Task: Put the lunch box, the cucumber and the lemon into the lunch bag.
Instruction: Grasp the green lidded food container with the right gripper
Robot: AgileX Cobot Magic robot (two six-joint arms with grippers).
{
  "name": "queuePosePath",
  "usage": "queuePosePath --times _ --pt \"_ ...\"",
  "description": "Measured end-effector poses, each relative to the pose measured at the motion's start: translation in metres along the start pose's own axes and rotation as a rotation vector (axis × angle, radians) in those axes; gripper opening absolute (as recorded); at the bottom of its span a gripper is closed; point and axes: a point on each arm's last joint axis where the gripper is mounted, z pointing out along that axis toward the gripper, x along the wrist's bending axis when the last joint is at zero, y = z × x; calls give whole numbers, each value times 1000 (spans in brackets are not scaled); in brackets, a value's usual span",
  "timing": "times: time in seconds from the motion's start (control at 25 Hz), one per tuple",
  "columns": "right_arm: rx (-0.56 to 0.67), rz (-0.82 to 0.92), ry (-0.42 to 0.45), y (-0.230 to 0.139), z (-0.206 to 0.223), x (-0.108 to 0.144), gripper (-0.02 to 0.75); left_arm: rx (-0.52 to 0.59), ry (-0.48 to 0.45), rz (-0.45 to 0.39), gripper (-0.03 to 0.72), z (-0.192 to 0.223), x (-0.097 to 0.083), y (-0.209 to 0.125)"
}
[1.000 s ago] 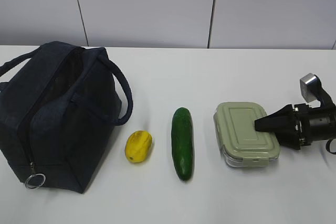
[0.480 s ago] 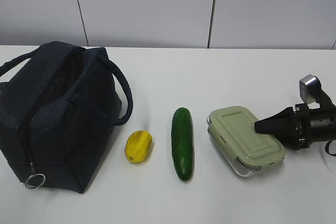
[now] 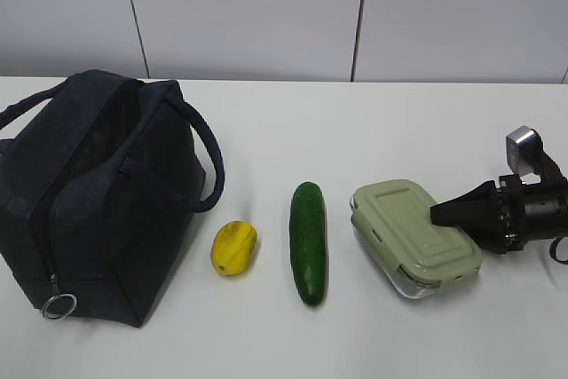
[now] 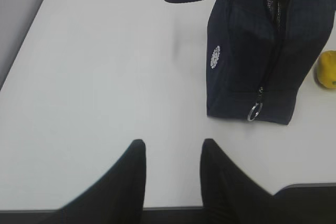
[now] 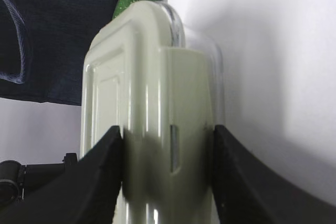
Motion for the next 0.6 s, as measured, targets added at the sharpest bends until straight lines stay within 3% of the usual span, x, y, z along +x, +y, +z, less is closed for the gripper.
queuePosePath --times 0.28,0.6 --pt "-2 2 0 0 0 0 374 205 -60 -48 239 27 -3 35" --pt "-3 3 1 0 0 0 373 462 -127 -102 241 88 -5 74"
